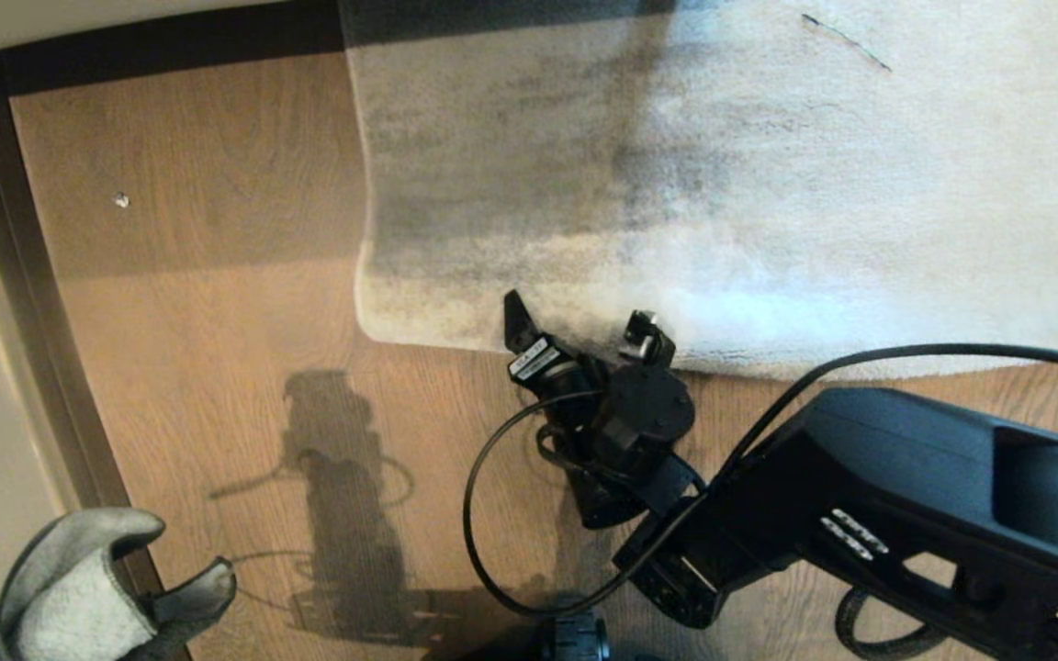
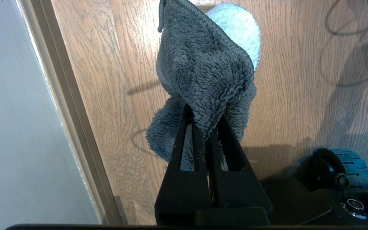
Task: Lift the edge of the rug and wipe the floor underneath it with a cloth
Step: Lift up the carpet
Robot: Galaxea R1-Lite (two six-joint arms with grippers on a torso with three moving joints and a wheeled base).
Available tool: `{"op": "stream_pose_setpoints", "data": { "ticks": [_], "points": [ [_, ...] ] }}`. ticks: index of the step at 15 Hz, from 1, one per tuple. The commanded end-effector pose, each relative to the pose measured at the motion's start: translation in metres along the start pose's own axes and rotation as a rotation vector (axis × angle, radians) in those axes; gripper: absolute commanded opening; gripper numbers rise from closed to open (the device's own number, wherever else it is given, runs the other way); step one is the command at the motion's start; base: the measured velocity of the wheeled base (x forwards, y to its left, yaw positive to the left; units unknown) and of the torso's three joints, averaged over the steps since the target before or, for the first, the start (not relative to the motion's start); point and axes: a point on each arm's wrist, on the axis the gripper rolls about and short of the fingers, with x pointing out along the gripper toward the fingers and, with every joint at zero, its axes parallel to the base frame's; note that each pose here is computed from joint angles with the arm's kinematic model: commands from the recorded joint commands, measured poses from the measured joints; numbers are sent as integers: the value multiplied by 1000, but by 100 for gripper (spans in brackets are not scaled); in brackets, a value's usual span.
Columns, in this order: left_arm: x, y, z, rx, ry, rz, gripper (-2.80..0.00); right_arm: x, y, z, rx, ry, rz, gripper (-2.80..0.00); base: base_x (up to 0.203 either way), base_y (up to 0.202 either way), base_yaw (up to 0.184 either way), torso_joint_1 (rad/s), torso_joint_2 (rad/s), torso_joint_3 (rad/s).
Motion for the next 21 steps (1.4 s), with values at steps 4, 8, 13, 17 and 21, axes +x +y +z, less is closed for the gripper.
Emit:
{"op": "stream_pose_setpoints", "data": {
  "ticks": [4,8,13,17,21],
  "points": [
    [0,0,0,0,-1,0,-280,-26,14,12,-76,44,40,0,0,0,0,0,0,0],
    [0,0,0,0,-1,0,-280,-32,18,25,-196,92,131,0,0,0,0,0,0,0],
    [0,0,0,0,-1,0,-280,-31,-8,32,-348,103,67,0,0,0,0,0,0,0],
    [0,0,0,0,-1,0,-280,-30,-28,44,-416,102,15,0,0,0,0,0,0,0],
    [0,0,0,0,-1,0,-280,-29,-31,52,-419,93,3,0,0,0,0,0,0,0]
  ]
}}
